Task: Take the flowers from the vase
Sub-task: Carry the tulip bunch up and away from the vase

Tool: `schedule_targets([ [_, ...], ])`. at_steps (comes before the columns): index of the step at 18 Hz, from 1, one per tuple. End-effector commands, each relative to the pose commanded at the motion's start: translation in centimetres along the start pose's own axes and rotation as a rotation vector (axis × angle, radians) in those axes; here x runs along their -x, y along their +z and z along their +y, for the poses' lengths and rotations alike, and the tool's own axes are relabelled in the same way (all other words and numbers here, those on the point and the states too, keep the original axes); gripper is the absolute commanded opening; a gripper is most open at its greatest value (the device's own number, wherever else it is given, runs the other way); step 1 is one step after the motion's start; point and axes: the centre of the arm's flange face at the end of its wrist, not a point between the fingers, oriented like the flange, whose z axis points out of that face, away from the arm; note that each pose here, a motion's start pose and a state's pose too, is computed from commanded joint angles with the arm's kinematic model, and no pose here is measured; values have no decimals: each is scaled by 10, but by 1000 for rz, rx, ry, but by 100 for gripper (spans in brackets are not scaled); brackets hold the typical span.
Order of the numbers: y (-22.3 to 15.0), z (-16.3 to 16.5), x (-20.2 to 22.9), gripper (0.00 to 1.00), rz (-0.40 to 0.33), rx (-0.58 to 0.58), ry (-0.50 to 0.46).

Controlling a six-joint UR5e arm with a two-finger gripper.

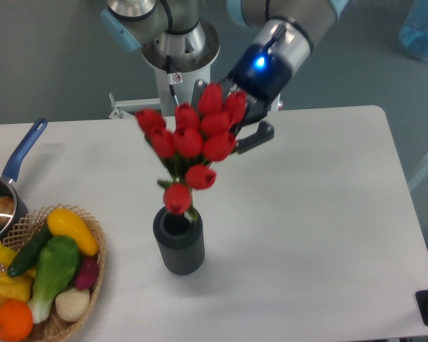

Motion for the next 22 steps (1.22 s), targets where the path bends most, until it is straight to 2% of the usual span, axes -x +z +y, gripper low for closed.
schedule_targets([
  [4,-15,-1,6,34,-29,-6,-11],
  [8,-58,16,39,34,-120,-11,-46],
  [12,-87,41,73,34,-168,-25,-58],
  [16,-105,59,97,34,-202,-18,-47],
  [22,-114,72,107,34,-238,19,-50],
])
